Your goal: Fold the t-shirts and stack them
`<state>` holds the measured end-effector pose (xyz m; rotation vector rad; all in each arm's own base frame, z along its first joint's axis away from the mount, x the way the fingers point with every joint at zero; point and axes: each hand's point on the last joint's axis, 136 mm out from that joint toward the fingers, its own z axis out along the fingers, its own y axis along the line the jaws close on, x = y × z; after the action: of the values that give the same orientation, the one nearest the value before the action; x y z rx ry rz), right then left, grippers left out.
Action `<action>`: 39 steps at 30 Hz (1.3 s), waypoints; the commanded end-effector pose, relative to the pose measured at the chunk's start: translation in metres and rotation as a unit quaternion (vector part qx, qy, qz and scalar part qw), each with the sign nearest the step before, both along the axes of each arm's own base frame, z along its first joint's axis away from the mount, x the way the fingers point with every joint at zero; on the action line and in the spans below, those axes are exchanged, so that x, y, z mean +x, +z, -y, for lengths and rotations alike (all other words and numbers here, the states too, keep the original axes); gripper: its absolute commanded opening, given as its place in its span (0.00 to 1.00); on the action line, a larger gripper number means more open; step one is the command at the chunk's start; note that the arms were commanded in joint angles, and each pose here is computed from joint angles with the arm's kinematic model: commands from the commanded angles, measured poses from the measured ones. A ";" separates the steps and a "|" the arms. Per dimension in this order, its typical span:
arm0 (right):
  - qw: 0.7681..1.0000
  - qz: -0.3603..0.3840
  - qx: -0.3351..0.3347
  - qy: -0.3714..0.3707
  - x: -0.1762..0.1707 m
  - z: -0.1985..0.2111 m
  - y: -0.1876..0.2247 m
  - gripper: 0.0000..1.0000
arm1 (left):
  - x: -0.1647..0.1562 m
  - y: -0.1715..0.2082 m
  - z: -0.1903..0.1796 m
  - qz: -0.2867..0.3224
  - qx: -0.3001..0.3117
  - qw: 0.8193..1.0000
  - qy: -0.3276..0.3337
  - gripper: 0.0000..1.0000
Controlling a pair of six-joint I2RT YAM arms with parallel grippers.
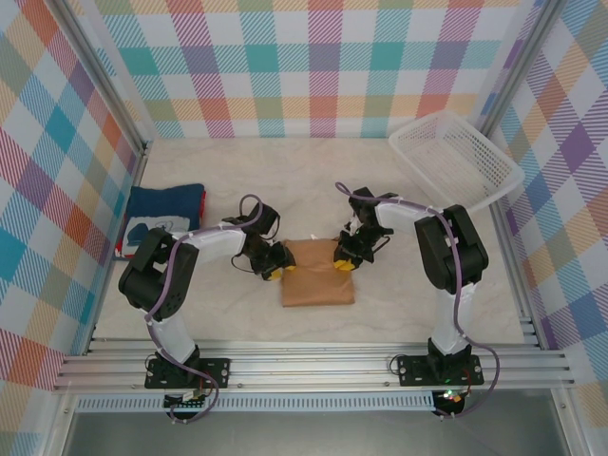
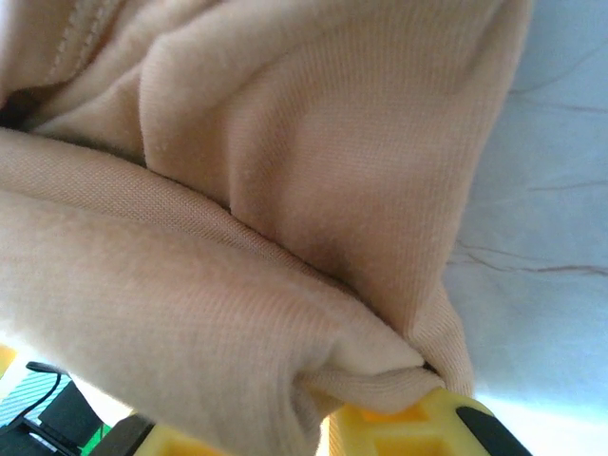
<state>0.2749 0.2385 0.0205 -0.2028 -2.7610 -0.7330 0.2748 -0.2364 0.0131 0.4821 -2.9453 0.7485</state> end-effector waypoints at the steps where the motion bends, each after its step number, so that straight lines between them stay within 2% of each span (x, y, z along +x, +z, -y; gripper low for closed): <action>1: 0.999 -0.031 -0.029 -0.005 -0.010 0.009 -0.028 0.16 | 0.031 -0.001 0.101 0.121 -0.158 0.978 -0.062 0.44; 5: 0.999 -0.036 -0.030 -0.008 -0.011 0.013 -0.029 0.16 | 0.032 0.009 0.095 0.145 -0.146 0.977 -0.064 0.48; 12: 0.999 -0.044 -0.016 -0.018 -0.007 0.016 -0.026 0.16 | 0.012 0.006 0.099 0.141 -0.158 0.966 -0.148 0.53; 15: 0.999 -0.050 -0.013 -0.018 -0.007 0.015 -0.026 0.15 | 0.009 -0.004 0.097 0.135 -0.116 0.962 -0.209 0.53; 18: 0.998 -0.057 -0.008 -0.019 -0.008 0.012 -0.027 0.15 | 0.011 -0.016 0.094 0.130 -0.087 0.961 -0.227 0.51; 25: 0.998 -0.062 -0.011 -0.019 -0.009 0.013 -0.029 0.14 | 0.021 -0.012 0.128 0.143 -0.110 0.955 -0.233 0.34; 29: 0.998 -0.058 -0.013 -0.021 -0.008 0.014 -0.027 0.13 | 0.028 0.000 0.136 0.158 -0.105 0.958 -0.213 0.21; 34: 0.999 -0.038 -0.014 -0.021 -0.002 0.015 -0.019 0.13 | 0.041 0.017 0.109 0.185 -0.033 0.966 -0.179 0.02; 38: 0.999 0.000 -0.027 -0.023 0.009 0.021 -0.002 0.15 | 0.038 0.032 0.074 0.179 0.049 0.968 -0.166 0.00; 39: 0.999 0.016 -0.031 -0.023 0.013 0.023 0.006 0.20 | 0.037 0.039 0.064 0.181 0.065 0.968 -0.162 0.00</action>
<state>0.2801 0.2279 0.0231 -0.2818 -2.7066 -0.7752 0.3043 -0.3196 0.0297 -0.1605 -3.1743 0.8001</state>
